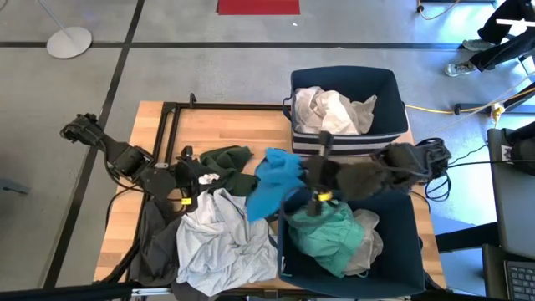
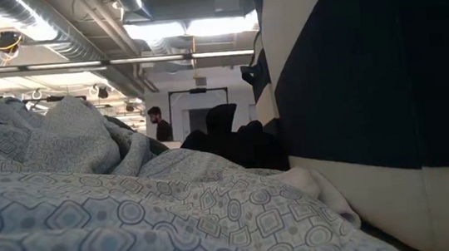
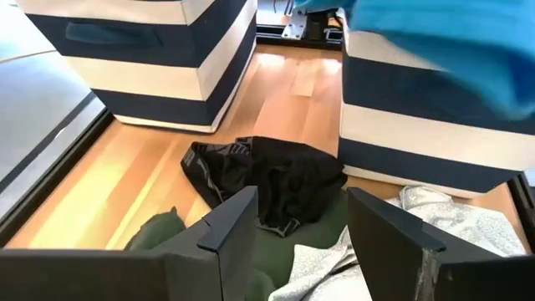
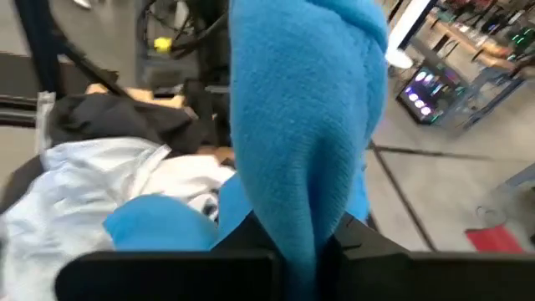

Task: Sort clothes
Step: Put the blue pants into the bottom blue bin, then put the light blue patient gown into the bottom blue bin

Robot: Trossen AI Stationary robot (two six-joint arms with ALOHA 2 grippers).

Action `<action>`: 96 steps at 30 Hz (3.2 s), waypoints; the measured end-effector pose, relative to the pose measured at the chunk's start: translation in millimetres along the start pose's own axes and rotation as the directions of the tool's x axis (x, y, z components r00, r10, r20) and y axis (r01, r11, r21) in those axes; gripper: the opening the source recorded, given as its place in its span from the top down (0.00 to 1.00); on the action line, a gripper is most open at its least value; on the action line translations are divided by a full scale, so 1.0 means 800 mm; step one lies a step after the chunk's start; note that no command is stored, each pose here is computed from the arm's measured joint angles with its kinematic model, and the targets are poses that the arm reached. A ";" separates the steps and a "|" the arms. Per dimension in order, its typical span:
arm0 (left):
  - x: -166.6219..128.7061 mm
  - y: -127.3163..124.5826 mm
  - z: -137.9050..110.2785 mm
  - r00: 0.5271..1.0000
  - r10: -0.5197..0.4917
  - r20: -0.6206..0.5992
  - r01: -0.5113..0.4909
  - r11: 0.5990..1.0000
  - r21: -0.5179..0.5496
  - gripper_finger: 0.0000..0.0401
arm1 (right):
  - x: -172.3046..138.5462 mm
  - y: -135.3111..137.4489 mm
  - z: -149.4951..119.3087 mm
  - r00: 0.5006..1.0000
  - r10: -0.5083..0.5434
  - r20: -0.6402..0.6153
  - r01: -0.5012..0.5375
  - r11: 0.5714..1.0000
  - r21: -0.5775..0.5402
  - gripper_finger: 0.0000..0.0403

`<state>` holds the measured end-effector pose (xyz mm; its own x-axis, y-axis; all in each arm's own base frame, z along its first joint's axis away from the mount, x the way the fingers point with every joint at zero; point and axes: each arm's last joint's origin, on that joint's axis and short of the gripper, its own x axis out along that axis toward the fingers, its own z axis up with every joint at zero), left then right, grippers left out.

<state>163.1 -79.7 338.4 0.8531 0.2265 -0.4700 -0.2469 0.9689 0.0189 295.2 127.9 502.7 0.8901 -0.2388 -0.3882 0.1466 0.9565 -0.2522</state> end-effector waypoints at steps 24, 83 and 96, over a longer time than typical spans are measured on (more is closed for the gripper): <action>0.000 0.000 -0.001 1.000 0.001 -0.004 -0.001 1.000 -0.022 0.57 | -0.094 0.084 -0.084 0.940 0.123 -0.318 -0.063 0.979 0.192 0.94; 0.014 -0.011 -0.006 0.999 0.021 -0.044 -0.020 1.000 0.013 0.57 | 0.015 0.125 -0.213 0.638 0.087 -0.765 0.164 0.956 0.245 0.39; 0.024 -0.042 -0.019 0.985 -0.105 -0.134 0.105 0.994 -0.009 0.57 | -0.039 0.134 -0.174 0.772 0.088 -0.629 0.107 0.958 0.266 0.35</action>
<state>180.7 -109.5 315.6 0.8052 0.1084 -0.5830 -0.1603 0.9863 -0.0379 223.0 214.3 364.6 0.4291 -0.2057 -0.8795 0.3504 0.9354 -0.0478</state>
